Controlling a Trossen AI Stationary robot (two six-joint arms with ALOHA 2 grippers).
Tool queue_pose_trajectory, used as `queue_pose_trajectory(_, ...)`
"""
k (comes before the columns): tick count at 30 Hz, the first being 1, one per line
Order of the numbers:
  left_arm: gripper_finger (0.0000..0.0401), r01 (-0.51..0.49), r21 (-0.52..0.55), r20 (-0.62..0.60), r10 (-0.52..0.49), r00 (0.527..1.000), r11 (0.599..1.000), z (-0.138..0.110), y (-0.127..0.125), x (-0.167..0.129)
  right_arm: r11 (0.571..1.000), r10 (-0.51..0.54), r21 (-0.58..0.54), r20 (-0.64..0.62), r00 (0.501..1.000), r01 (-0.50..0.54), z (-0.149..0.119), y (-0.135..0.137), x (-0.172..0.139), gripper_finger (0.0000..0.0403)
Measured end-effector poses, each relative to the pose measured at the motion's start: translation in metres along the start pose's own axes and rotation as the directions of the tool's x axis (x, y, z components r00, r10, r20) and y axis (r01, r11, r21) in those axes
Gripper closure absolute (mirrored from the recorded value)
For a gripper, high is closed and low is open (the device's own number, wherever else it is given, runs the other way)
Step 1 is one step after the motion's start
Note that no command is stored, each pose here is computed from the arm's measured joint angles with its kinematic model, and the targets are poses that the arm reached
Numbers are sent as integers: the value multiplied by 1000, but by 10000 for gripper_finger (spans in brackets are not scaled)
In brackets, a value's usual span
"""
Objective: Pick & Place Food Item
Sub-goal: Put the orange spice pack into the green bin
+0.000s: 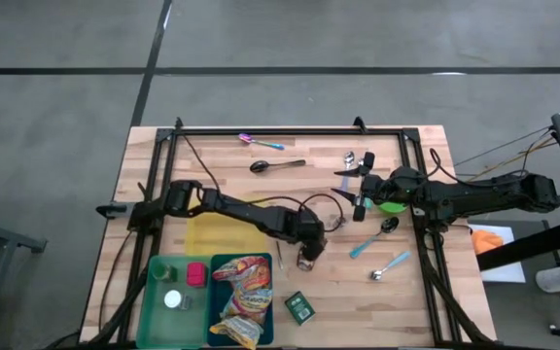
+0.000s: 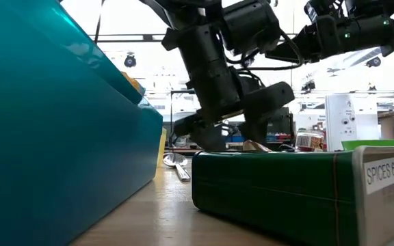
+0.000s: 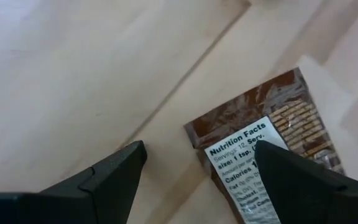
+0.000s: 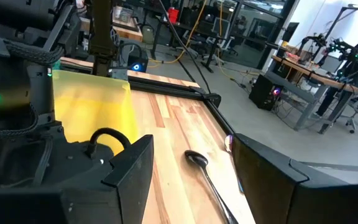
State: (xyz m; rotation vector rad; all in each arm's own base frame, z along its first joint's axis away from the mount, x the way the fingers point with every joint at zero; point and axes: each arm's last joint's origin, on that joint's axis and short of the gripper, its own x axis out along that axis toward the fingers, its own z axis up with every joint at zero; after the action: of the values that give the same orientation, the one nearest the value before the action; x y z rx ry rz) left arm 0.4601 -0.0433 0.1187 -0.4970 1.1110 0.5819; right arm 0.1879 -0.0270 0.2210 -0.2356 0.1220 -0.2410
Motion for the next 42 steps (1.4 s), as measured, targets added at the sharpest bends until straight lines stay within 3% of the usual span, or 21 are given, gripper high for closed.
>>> queue_pose_trajectory(7,85,-114,9,23,113,993,993,-4,6,0,1000,0,0,0,1000,0,0,0,0,188)
queue_pose_trajectory(16,85,-171,1,-4,171,985,985,-7,11,-1,1000,0,0,0,1000,0,0,0,0,188)
queue_pose_trajectory(37,85,-104,-125,-94,93,991,987,0,11,-7,1000,0,0,0,1000,0,0,0,0,188)
queue_pose_trajectory(42,103,-116,-133,-102,103,989,984,-1,12,-7,1000,0,0,0,1000,0,0,0,0,188)
